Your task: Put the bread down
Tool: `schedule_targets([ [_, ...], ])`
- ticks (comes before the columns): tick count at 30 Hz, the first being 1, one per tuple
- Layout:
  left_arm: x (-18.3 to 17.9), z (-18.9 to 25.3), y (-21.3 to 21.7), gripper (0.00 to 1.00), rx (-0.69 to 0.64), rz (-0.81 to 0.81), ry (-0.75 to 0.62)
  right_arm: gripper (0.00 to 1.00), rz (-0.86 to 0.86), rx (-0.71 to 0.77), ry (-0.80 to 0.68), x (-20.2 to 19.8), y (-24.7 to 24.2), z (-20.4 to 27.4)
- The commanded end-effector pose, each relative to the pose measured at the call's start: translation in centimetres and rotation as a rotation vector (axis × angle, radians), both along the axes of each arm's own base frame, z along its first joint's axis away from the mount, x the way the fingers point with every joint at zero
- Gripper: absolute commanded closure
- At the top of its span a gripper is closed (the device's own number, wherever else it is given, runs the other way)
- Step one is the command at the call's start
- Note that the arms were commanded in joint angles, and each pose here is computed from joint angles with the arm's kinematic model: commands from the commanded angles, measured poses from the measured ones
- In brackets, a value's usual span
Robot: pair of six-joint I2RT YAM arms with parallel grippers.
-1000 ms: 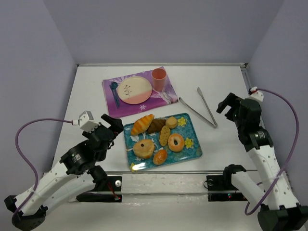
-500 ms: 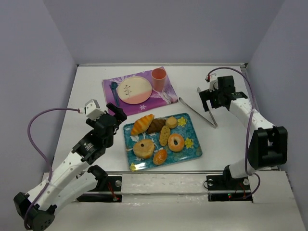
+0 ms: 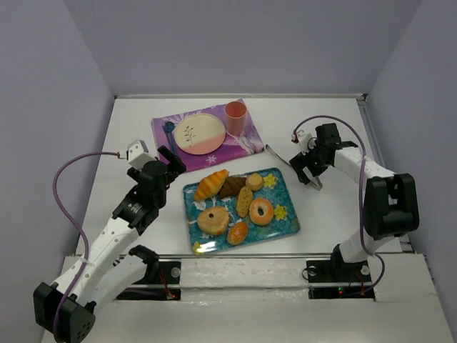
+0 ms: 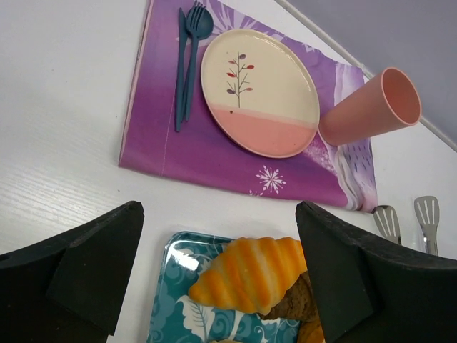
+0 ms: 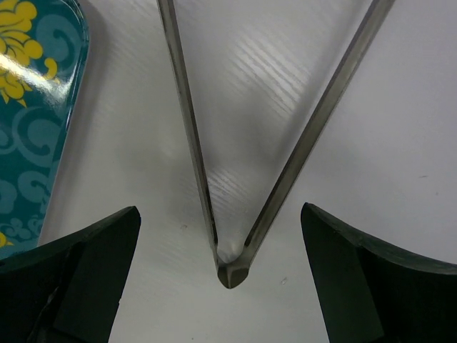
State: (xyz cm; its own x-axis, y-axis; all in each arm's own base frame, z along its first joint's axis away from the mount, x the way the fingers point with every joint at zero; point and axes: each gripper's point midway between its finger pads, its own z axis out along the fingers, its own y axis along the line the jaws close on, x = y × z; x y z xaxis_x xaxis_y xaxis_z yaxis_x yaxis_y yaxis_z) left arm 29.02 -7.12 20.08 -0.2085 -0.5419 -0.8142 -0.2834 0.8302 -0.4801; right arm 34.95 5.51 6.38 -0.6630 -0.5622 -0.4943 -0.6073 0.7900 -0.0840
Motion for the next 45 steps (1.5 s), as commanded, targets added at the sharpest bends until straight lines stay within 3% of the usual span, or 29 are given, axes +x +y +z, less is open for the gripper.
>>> schedule_targets([
  [1, 0.4, 0.4, 0.3, 0.01, 0.012, 0.009, -0.035, 0.0, 0.037, -0.024, 0.031, 0.0, -0.3, -1.2],
  [6, 0.4, 0.4, 0.5, 0.01, 0.017, 0.018, -0.036, 0.0, -0.014, -0.095, 0.053, 1.0, -1.6, -2.8],
  [16, 0.5, 0.0, 1.1, 0.01, 0.03, 0.043, -0.027, 0.0, 0.02, -0.019, 0.049, 3.5, 0.1, -4.7],
  [28, 0.5, -0.1, 1.1, 0.01, 0.035, 0.045, -0.022, 0.0, -0.026, -0.032, 0.018, 5.2, -0.2, -6.1],
  [32, 0.4, 0.0, 1.1, 0.01, 0.03, 0.039, -0.026, 0.18, -0.027, -0.031, 0.017, 5.1, -0.2, -6.1],
  [33, 0.4, 0.1, 1.1, 0.01, 0.029, 0.039, -0.031, 0.32, -0.036, -0.025, 0.018, 5.0, -0.1, -6.0],
  [35, 0.3, 0.1, 1.0, 0.01, 0.028, 0.032, -0.03, 0.49, -0.059, -0.021, 0.004, 5.0, -0.2, -5.3],
  [38, 0.2, 0.3, 0.7, 0.01, 0.018, 0.016, -0.036, 0.65, -0.124, -0.015, -0.051, 5.4, -0.6, -3.1],
  [42, 0.0, 0.6, 0.5, 0.01, 0.003, -0.002, -0.049, 0.7, -0.245, -0.013, -0.169, 5.5, -1.7, 1.7],
  [45, -0.1, 0.9, 0.3, 0.01, -0.011, -0.016, -0.062, 0.7, -0.317, 0.077, -0.233, 4.0, -1.2, 6.3],
])
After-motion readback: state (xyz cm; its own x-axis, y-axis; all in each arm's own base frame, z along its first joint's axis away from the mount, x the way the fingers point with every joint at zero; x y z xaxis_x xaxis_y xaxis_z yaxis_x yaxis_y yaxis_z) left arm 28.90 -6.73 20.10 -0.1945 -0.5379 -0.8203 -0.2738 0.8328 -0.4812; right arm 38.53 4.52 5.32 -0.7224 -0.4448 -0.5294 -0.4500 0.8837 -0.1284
